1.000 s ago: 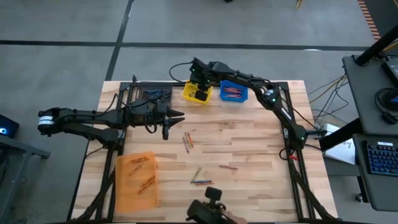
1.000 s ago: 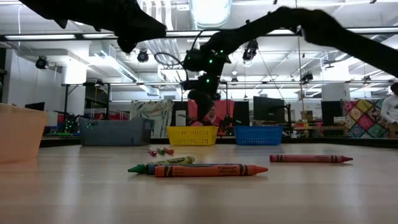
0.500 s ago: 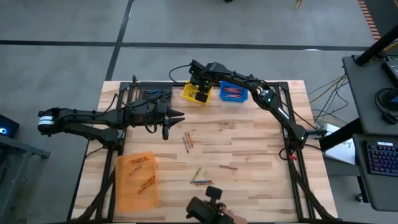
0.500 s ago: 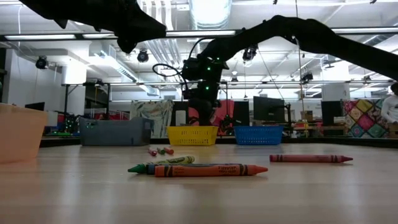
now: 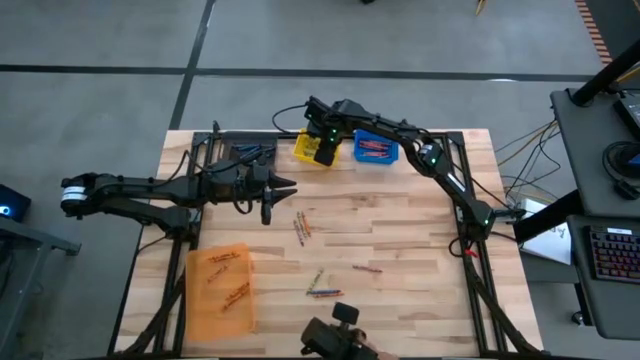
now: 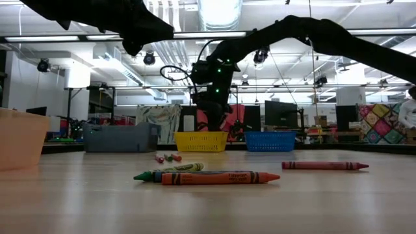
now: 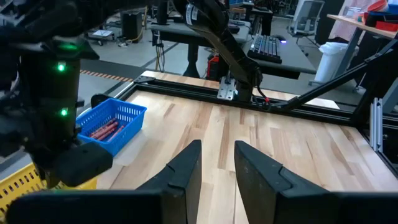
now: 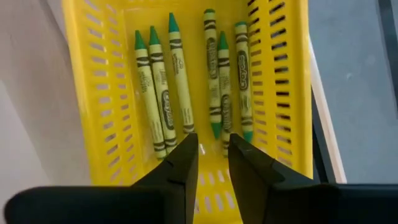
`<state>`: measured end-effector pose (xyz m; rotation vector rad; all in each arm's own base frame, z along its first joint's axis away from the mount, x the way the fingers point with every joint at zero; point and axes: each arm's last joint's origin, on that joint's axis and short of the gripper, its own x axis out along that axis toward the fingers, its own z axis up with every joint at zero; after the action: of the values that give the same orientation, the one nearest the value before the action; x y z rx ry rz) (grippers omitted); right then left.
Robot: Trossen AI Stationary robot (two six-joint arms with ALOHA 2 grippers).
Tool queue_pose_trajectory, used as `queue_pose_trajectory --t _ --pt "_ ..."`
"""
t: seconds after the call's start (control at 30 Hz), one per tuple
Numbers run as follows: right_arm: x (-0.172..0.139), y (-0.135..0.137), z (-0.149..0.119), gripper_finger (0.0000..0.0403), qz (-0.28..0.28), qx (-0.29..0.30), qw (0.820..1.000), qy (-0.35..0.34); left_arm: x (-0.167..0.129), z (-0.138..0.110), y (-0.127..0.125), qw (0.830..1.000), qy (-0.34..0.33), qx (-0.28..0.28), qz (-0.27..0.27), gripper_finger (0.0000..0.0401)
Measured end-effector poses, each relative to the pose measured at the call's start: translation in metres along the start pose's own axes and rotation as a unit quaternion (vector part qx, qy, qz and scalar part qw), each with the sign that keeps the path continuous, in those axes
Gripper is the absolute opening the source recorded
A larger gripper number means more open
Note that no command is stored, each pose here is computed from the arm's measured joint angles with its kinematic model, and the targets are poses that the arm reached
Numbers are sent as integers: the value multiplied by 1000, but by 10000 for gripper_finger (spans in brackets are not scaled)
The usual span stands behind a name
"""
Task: Sort crayons
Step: Put the red crayon into the blue bin
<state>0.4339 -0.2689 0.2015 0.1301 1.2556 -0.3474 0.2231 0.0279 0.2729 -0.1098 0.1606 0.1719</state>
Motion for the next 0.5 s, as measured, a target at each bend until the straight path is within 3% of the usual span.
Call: queue_pose_trajectory --t 0.2,0.5 --pt "-32 3 -5 78 6 31 999 17 0 -1 0 1000 2 -5 0 78" --pt "-116 28 -26 68 67 60 995 49 -1 -8 -12 999 39 -2 -25 78"
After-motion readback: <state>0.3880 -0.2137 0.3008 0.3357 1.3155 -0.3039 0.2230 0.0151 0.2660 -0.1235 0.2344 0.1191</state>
